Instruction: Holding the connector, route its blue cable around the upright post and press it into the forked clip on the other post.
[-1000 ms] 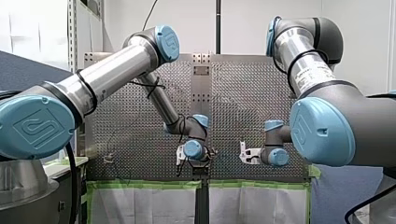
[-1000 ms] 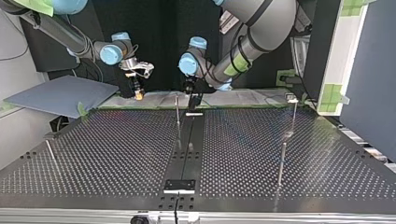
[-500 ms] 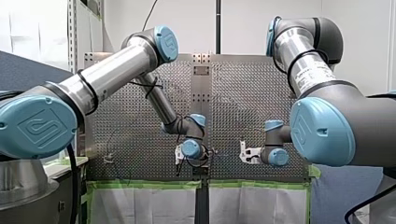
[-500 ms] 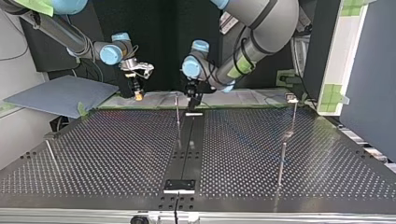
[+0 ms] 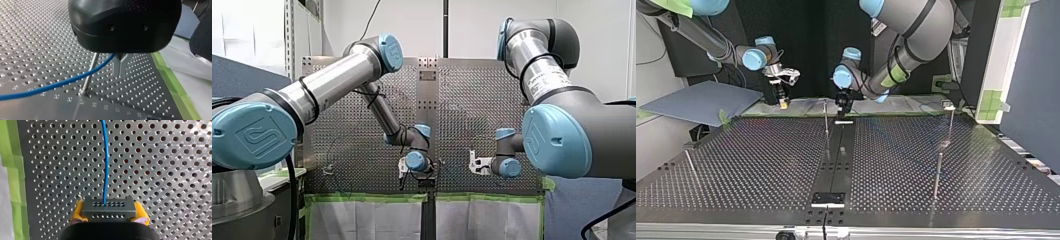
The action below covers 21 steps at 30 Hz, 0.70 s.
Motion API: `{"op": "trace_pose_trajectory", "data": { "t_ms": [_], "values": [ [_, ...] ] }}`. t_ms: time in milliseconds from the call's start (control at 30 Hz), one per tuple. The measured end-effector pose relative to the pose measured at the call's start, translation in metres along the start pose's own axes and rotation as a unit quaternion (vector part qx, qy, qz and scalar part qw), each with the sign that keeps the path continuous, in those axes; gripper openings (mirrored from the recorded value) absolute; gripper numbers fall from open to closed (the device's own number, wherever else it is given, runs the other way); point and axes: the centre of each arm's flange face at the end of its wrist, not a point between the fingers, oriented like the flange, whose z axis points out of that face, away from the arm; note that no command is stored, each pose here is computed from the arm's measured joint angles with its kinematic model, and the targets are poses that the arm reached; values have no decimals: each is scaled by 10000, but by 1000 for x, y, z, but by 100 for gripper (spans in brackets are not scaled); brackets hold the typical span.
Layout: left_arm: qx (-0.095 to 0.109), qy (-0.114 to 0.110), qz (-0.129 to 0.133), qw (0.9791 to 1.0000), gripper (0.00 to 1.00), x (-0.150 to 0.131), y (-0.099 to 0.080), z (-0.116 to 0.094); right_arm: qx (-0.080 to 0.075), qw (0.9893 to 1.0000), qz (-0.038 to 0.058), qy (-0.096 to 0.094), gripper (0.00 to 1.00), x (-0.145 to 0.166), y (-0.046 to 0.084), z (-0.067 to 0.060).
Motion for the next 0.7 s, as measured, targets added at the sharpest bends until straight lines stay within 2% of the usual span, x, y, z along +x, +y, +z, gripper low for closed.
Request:
{"op": "trace_pose_trajectory", "data": {
  "t_ms": [333, 700],
  "values": [
    [-59, -40, -101, 9999, 0, -8, 11, 10, -43, 10000, 6, 55, 2, 5, 7, 5],
    [-96, -86, -176, 9998, 0, -21, 16, 20, -120, 9998, 22, 127, 2, 9, 18, 10]
  ]
}}
